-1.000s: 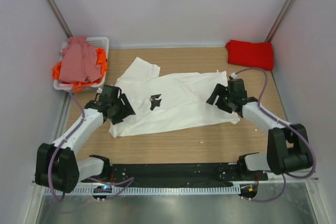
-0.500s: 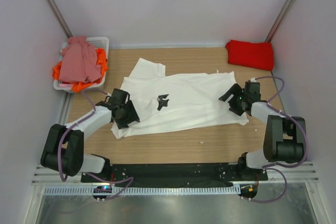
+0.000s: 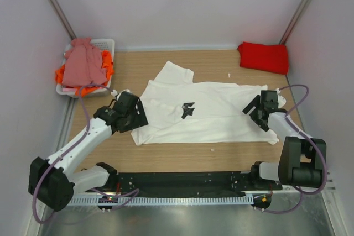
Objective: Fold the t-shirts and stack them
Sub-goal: Fold the tshirt
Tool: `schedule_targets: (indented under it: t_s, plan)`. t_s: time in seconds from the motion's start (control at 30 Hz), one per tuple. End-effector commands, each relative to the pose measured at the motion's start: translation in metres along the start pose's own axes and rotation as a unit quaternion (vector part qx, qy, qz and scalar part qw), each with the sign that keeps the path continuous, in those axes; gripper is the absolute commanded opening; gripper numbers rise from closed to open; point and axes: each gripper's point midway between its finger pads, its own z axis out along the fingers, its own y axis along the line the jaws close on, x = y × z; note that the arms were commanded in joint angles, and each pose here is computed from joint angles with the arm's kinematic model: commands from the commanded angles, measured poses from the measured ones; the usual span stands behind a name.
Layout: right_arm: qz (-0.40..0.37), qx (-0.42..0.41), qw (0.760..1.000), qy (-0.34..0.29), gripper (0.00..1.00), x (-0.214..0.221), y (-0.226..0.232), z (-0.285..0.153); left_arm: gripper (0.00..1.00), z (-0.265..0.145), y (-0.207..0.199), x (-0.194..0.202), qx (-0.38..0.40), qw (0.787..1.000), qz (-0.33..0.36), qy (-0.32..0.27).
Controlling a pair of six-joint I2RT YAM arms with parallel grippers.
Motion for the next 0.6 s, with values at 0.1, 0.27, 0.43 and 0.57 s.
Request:
schedule_targets:
  t_s: [0.1, 0.27, 0.43, 0.57]
  plan:
    - [-0.063, -0.007, 0.993, -0.098, 0.93, -0.037, 0.039, -0.051, 0.65, -0.012, 0.026, 0.023, -0.047, 0.999, -0.02, -0.019]
    - [-0.092, -0.049, 0.991, -0.086, 0.93, -0.022, 0.073, -0.07, 0.53, 0.001, 0.031, 0.055, -0.063, 0.998, -0.027, -0.013]
    - [-0.09, -0.09, 0.99, -0.058, 0.93, -0.003, 0.087, -0.066, 0.41, 0.016, 0.045, 0.072, -0.087, 0.996, -0.028, -0.019]
    - [-0.097, -0.09, 0.989, -0.059, 0.93, -0.002, 0.087, -0.067, 0.41, 0.021, 0.05, 0.069, -0.095, 0.994, -0.026, -0.04]
